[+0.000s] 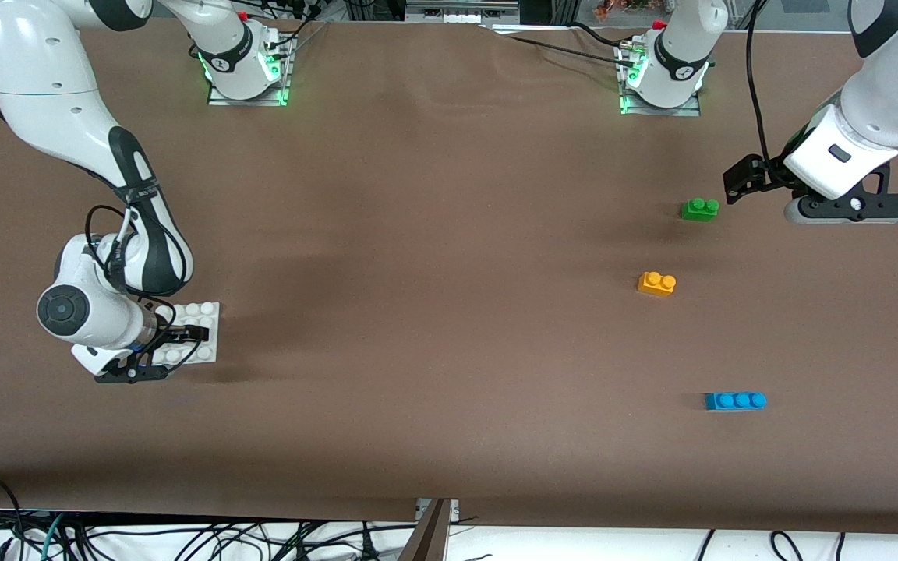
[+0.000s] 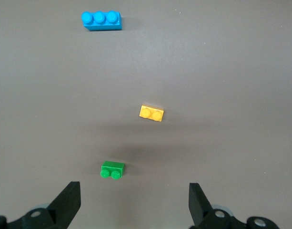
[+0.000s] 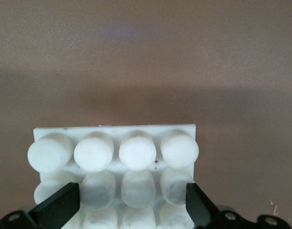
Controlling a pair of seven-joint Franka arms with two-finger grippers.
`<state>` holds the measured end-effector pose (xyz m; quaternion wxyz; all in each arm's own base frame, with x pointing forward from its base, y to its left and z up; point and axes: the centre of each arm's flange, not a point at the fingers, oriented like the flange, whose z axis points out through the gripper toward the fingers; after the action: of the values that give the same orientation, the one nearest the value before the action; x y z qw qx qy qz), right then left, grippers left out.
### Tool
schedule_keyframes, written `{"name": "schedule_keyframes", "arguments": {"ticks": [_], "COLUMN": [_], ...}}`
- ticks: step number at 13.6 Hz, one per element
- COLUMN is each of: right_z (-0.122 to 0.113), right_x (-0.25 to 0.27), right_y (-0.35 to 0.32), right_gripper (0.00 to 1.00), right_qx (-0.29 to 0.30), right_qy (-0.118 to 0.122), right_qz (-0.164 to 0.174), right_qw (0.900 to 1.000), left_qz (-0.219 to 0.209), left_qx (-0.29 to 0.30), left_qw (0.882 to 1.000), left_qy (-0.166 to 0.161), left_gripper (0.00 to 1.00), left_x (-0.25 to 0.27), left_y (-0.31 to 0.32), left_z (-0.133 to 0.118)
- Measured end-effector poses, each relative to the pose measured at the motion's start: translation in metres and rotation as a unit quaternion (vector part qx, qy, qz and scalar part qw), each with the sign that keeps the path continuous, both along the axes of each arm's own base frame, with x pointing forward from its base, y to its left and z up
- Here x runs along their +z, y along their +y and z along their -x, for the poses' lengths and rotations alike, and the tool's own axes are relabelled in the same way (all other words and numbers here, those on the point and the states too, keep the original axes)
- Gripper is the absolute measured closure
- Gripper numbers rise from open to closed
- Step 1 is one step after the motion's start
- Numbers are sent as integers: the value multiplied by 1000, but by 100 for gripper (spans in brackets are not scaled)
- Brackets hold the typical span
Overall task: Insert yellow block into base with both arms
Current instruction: 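Slide the white base plate with the right gripper toward the table middle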
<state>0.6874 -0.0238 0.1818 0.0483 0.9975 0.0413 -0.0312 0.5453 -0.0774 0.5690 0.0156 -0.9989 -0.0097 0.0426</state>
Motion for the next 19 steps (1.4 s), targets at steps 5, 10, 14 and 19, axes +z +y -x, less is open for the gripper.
{"name": "schedule_keyframes", "arguments": {"ticks": [5, 10, 14, 19], "right_z": [0, -2, 6, 19], "right_x": [-1, -4, -18, -18], "right_y": [4, 63, 136, 199], "right_gripper": [0, 0, 0, 0], "right_qx": [3, 0, -19, -16], "right_qy": [-4, -23, -38, -43], "right_qz": [0, -14, -17, -19], "right_qw": [1000, 1000, 999, 999], "left_qz": [0, 0, 0, 0], "left_qx": [2, 2, 2, 2], "left_qw": [1000, 1000, 1000, 1000], "left_qy": [0, 0, 0, 0], "left_gripper": [0, 0, 0, 0], "left_x": [0, 0, 0, 0], "left_y": [1, 1, 2, 2], "left_z": [0, 0, 0, 0]}}
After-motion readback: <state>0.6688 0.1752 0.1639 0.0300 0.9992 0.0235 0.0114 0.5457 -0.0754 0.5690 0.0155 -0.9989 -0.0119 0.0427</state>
